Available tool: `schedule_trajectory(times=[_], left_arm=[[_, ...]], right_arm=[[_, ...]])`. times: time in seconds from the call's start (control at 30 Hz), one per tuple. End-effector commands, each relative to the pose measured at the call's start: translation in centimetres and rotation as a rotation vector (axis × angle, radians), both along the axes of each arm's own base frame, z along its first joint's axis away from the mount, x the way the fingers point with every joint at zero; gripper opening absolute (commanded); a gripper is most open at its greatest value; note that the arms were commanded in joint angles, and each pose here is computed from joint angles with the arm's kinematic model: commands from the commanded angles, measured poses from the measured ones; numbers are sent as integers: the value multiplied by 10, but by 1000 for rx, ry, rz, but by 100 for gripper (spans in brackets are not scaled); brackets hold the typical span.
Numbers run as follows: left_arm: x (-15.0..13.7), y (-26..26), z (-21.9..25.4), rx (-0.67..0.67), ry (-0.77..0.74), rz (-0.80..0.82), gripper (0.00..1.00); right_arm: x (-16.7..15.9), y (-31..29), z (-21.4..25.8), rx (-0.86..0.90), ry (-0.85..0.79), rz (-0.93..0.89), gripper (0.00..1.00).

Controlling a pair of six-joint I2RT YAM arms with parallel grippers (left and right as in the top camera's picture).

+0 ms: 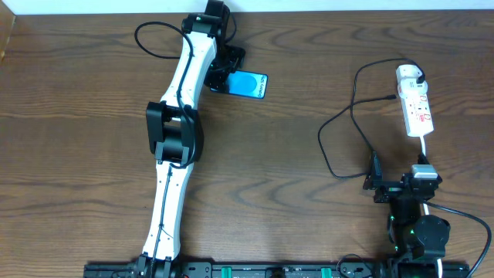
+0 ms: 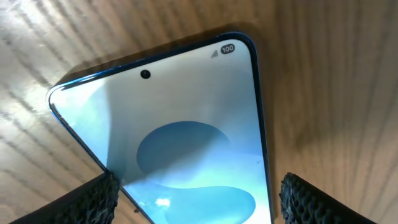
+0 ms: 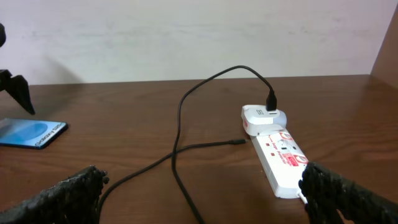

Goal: Plug charger to phone and switch on socket

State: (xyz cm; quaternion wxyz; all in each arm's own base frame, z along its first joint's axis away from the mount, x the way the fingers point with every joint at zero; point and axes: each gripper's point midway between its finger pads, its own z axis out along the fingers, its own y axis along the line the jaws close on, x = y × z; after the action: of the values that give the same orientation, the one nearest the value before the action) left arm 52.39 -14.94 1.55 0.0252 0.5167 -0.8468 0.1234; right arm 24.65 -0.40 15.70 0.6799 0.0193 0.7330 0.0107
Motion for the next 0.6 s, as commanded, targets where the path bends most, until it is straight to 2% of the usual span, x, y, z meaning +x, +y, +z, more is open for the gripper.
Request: schedule_trajectory(times=[0.0, 0.4, 0.57], left_arm=[[-17, 9, -41, 34, 110, 11, 84], [-22, 6, -37, -7, 145, 34, 84], [-8, 10, -19, -20, 87, 57, 84]], right_arm=[[0, 1, -1, 6, 1, 0, 99], [0, 1, -1, 6, 0, 0, 99], [0, 1, -1, 6, 1, 0, 99]])
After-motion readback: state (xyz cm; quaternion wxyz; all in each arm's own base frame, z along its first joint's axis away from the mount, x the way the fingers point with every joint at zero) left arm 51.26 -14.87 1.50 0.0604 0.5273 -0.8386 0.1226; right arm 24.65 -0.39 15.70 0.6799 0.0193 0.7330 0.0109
